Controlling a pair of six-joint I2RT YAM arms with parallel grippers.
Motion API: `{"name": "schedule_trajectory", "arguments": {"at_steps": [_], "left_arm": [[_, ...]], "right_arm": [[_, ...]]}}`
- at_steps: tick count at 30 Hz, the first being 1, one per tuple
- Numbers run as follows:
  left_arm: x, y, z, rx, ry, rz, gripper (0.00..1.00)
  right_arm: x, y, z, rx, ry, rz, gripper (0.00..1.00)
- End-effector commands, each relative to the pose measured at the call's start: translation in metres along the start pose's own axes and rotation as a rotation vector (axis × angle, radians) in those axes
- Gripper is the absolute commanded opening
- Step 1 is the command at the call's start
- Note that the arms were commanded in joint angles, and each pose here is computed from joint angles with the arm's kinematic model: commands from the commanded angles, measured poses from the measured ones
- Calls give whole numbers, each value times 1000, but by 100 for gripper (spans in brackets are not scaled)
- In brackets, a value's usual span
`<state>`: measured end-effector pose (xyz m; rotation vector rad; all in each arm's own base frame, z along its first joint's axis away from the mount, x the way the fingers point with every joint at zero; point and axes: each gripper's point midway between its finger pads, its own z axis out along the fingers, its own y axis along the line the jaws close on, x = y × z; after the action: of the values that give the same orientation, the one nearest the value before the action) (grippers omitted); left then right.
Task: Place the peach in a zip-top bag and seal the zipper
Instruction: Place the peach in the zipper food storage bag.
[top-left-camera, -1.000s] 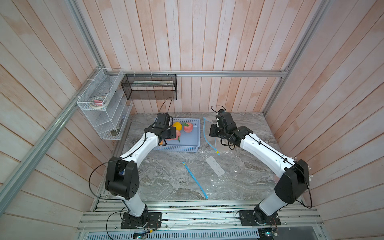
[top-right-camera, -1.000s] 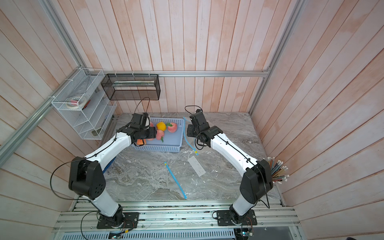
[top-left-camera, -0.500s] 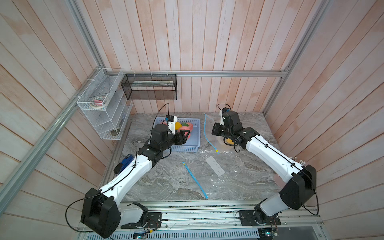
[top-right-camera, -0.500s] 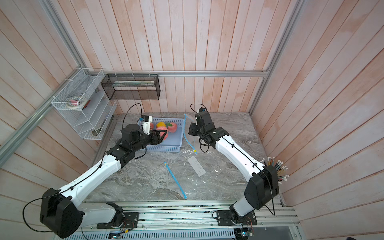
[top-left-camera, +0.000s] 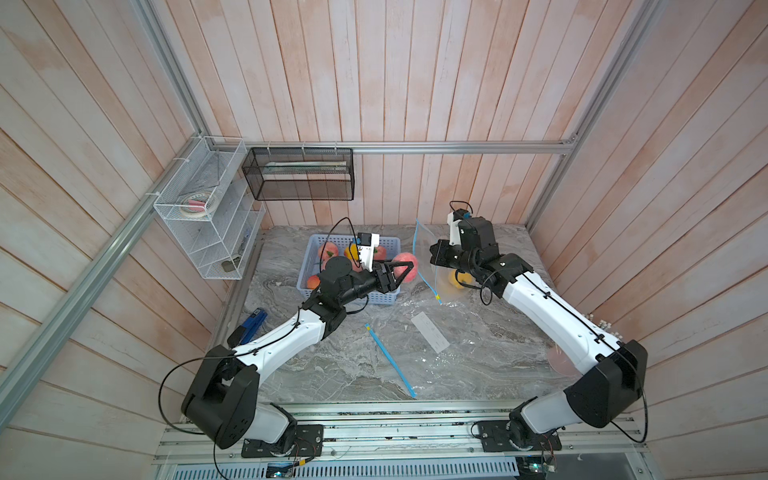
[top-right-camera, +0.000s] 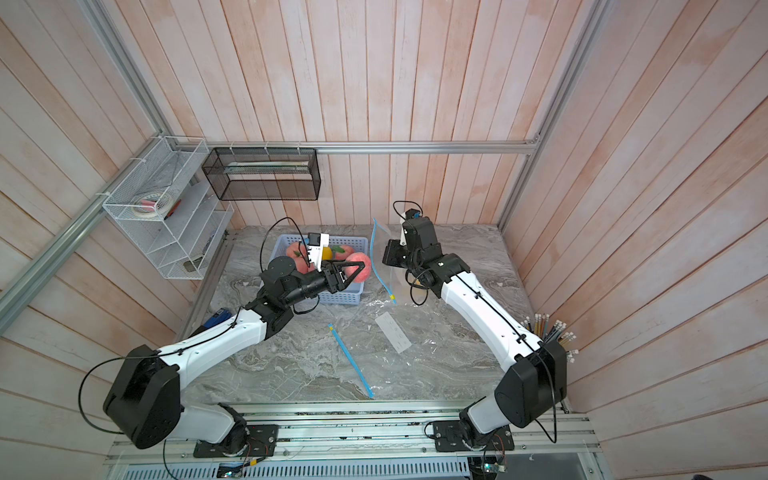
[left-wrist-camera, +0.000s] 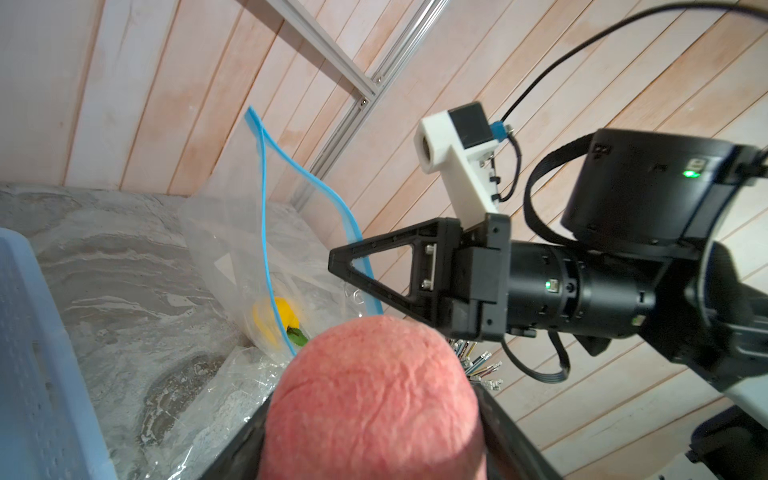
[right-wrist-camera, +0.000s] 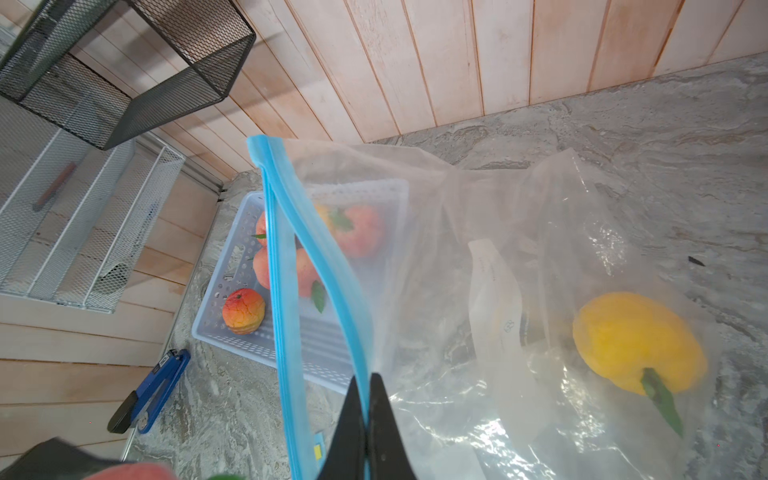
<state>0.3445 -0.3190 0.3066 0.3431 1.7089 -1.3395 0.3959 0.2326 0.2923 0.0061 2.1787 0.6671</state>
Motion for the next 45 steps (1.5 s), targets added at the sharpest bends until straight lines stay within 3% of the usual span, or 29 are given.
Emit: {"name": "schedule_trajectory", "arguments": {"at_steps": [1, 11, 23, 29, 37, 45], "left_arm": [[-21, -25, 14, 106, -41, 23, 59], [-23, -15, 35, 140, -58, -10, 57], [15, 51, 45, -102, 19, -34, 51], [33, 70, 54, -240, 125, 38, 51], [40, 59, 64, -303, 194, 194, 54], [39, 46, 73, -271, 220, 186, 61]], "right_arm": [[2, 8, -5, -57, 6, -5, 0], [12, 12, -3, -105, 33, 7, 0], [0, 7, -13, -116, 1, 45, 0], [1, 16, -16, -172, 11, 58, 0], [6, 31, -18, -275, 41, 115, 0], [6, 47, -32, -406, 30, 181, 0]]}}
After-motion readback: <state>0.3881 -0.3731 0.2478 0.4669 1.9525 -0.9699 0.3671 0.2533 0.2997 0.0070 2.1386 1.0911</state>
